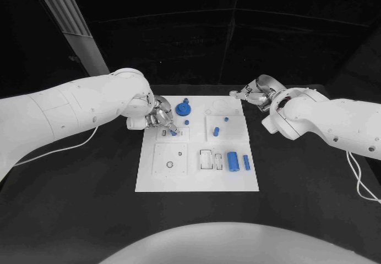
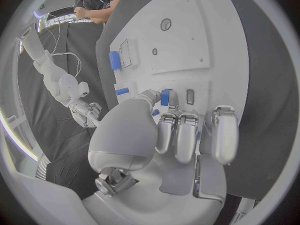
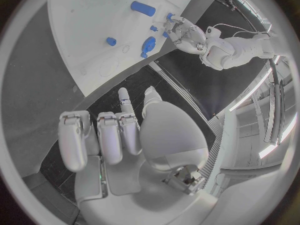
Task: Assemble the parts on the task board
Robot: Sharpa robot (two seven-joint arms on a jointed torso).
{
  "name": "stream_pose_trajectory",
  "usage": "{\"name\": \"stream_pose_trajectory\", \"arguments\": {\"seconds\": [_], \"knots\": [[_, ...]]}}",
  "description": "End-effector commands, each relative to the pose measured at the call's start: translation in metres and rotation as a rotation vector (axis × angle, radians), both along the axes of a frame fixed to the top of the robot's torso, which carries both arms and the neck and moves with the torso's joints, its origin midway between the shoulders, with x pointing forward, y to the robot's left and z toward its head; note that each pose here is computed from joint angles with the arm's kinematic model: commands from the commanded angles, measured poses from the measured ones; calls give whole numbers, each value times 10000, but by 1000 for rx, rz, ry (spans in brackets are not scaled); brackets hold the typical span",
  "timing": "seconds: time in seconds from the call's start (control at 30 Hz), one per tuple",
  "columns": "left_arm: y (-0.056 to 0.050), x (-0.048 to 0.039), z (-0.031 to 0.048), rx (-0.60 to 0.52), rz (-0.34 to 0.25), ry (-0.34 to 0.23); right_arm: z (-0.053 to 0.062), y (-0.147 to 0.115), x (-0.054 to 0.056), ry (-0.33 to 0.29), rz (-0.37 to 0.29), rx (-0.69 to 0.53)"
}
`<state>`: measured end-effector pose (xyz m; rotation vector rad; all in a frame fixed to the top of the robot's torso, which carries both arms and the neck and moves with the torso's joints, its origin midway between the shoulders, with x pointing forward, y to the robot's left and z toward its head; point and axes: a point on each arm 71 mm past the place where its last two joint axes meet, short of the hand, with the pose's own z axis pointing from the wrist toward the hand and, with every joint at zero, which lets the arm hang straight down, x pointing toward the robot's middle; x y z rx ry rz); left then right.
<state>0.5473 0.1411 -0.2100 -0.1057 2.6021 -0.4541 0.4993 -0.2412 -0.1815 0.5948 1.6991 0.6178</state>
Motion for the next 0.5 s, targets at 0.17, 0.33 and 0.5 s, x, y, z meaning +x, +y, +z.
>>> {"name": "stream_pose_trajectory", "arguments": {"seconds": [0.17, 0.33, 0.5], "knots": [[-45, -44, -75, -32, -5, 15, 7, 10, 4, -1, 4, -2], [-36, -51, -84, -11, -4, 28, 6, 14, 5, -1, 5, -2], [-20, -48, -88, 5, 2, 32, 6, 16, 5, -1, 6, -2]]}}
